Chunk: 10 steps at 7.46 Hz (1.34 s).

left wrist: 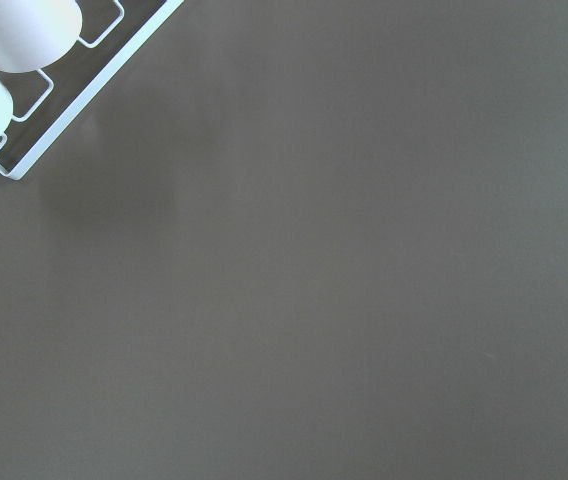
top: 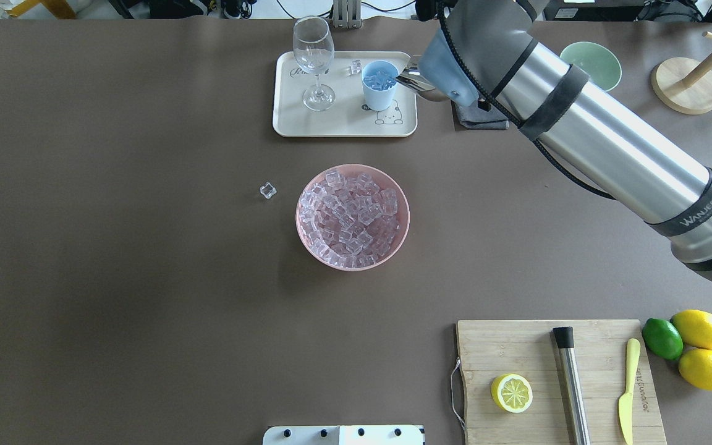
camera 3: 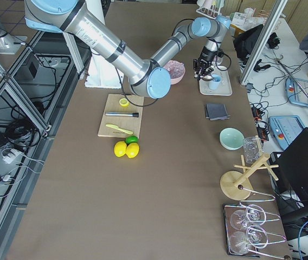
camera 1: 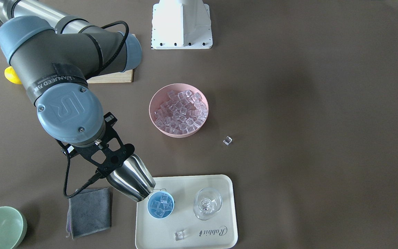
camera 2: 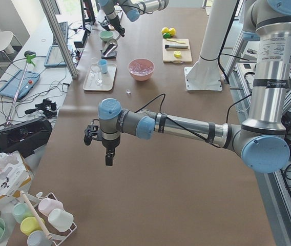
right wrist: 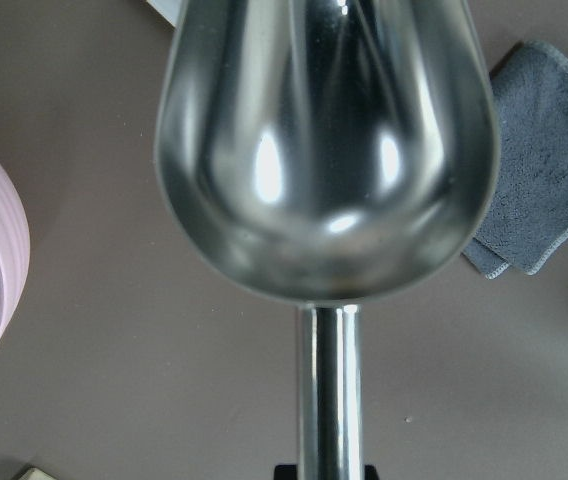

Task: Put ice in cup with scoop
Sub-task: 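Carry the empty scoop back to its spot beside the cutting board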

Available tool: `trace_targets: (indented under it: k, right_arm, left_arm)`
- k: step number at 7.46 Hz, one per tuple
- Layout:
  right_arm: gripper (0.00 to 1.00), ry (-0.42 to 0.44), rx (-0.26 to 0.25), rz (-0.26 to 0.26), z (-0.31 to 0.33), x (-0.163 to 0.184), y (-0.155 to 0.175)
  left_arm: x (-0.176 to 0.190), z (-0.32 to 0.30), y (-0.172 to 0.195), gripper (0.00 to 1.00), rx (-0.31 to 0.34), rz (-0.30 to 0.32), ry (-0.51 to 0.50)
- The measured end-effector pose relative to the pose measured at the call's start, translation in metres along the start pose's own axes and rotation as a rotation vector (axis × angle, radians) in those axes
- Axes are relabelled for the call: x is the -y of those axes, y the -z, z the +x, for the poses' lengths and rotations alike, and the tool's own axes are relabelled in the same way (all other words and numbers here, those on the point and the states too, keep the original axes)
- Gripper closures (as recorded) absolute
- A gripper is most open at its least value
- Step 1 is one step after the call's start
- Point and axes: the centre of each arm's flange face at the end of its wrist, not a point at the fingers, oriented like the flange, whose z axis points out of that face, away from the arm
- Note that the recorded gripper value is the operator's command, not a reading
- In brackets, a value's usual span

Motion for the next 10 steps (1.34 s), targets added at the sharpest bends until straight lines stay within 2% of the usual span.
trace_targets:
  k: [1,2,4,5,7,10]
  right_arm:
    - [1.00,-0.013,0.003,0.016,0.002,-0.023,-0.006]
    - [1.00,-0.066,0.014,0.041,0.007,-0.052,-0.015]
    - [1.00,-0.241,0.039,0.116,0.021,-0.121,-0.047]
    - [1.00,-0.349,0.062,0.142,0.033,-0.158,-0.070]
    - [1.00,-0.538,0.103,0.153,0.060,-0.231,-0.124]
    - [1.00,-0.718,0.133,0.204,0.095,-0.324,-0.203]
  left_arm:
    - [0.000,0.000,0.000,0.02,0.000,0.000,-0.001]
    - [0.000,0.001,0.000,0.02,0.000,-0.001,-0.001]
    - [0.000,0.001,-0.001,0.02,-0.001,-0.002,-0.002]
    - [0.000,0.001,-0.001,0.02,-0.001,-0.002,-0.002]
    - [0.000,0.006,-0.003,0.02,-0.003,-0.006,-0.011]
    - [0.000,0.014,-0.007,0.02,-0.007,-0.013,-0.026]
